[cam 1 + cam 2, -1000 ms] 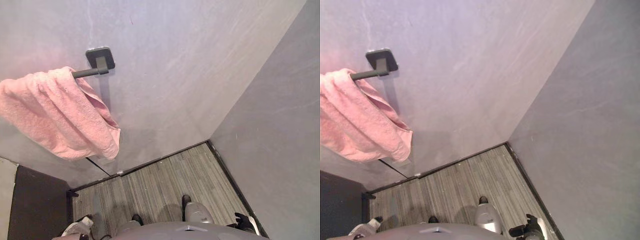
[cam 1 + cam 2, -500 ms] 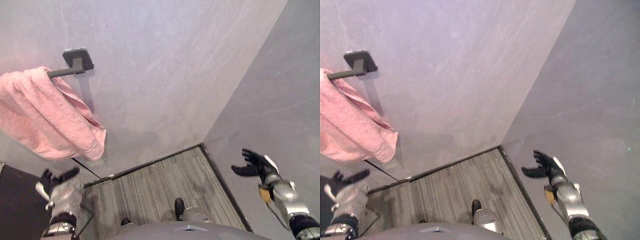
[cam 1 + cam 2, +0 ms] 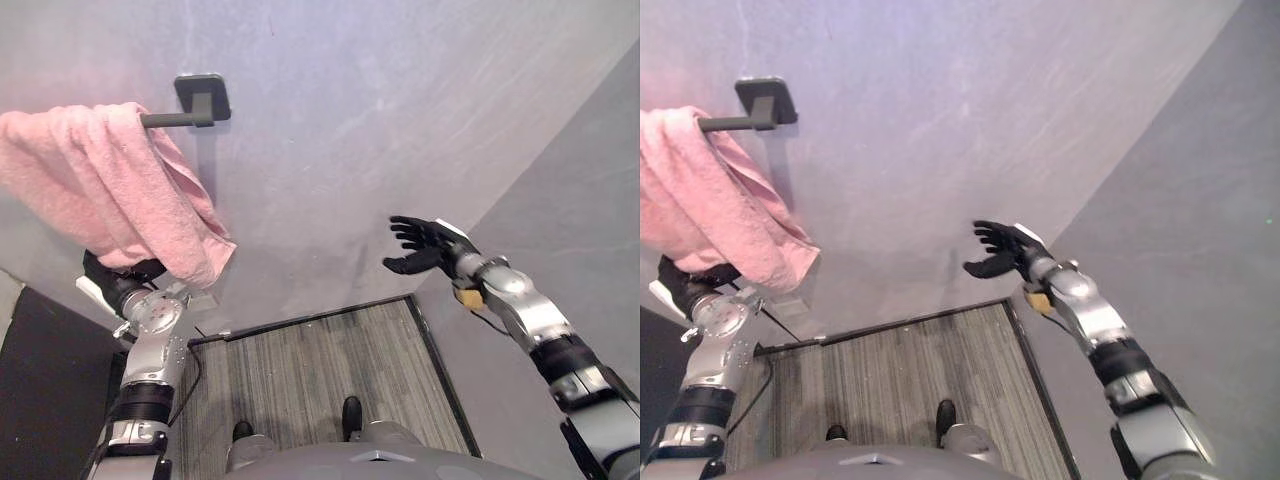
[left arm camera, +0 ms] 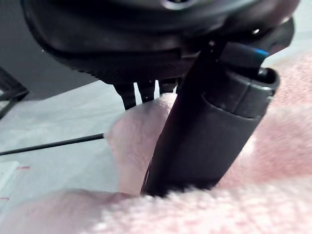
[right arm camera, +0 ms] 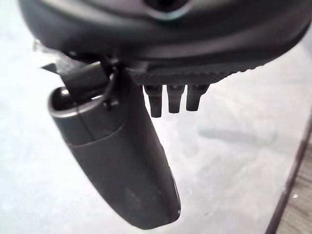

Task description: Organize the bathroom.

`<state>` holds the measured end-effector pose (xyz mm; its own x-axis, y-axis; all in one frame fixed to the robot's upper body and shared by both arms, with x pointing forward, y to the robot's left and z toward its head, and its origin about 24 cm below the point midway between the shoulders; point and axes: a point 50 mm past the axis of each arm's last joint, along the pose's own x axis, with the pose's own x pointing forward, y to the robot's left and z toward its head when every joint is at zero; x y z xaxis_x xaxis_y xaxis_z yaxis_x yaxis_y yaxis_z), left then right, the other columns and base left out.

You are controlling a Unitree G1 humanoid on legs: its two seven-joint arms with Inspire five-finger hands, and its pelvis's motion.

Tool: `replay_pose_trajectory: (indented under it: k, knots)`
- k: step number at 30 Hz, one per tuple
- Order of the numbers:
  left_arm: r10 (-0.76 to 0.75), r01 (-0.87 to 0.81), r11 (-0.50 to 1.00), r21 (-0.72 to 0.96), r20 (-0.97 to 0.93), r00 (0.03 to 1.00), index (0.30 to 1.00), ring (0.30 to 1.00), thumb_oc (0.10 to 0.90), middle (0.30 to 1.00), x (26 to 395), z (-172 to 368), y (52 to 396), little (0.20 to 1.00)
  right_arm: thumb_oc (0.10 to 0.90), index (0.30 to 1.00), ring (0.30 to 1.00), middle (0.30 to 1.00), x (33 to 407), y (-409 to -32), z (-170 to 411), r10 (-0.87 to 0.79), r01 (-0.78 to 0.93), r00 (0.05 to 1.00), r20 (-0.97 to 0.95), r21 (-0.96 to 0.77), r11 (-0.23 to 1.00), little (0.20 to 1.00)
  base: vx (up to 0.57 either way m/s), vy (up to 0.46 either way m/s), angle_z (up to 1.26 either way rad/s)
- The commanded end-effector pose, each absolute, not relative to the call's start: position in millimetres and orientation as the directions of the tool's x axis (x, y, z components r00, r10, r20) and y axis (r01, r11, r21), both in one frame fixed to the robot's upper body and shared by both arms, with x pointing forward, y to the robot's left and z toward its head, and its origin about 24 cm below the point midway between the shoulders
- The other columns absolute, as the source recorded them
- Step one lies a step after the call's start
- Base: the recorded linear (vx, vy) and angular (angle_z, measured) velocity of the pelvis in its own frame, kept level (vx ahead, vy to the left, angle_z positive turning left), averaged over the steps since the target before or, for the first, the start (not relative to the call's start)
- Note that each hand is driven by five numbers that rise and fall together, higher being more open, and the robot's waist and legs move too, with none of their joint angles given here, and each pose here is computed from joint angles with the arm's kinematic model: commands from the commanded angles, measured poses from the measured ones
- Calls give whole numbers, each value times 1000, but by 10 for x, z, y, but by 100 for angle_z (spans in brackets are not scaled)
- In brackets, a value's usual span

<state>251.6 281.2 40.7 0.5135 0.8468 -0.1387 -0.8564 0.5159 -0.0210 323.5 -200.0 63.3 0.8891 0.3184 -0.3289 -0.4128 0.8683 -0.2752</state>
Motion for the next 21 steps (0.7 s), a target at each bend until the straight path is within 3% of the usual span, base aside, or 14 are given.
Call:
replay_pose_trajectory:
  k: [1, 14, 21]
  knots:
    - [785, -788, 598, -145, 303, 540, 900, 900, 800, 900, 2801, 1344, 2697, 900, 800, 900, 900, 900, 3493, -1432, 1394, 470, -479, 876, -104, -284, 830, 900, 35, 84, 8]
    - [687, -717, 682, -143, 462, 561, 900, 900, 800, 900, 2792, 1872, 2482, 900, 800, 900, 900, 900, 3440, -541, 1802, 624, -603, 781, -36, -306, 737, 900, 19, 44, 1]
    - [539, -608, 793, -34, 505, 675, 900, 900, 800, 900, 2835, 1996, 2350, 900, 800, 900, 900, 900, 3403, -322, 1841, 609, -578, 792, 44, -269, 771, 900, 14, 0, 9]
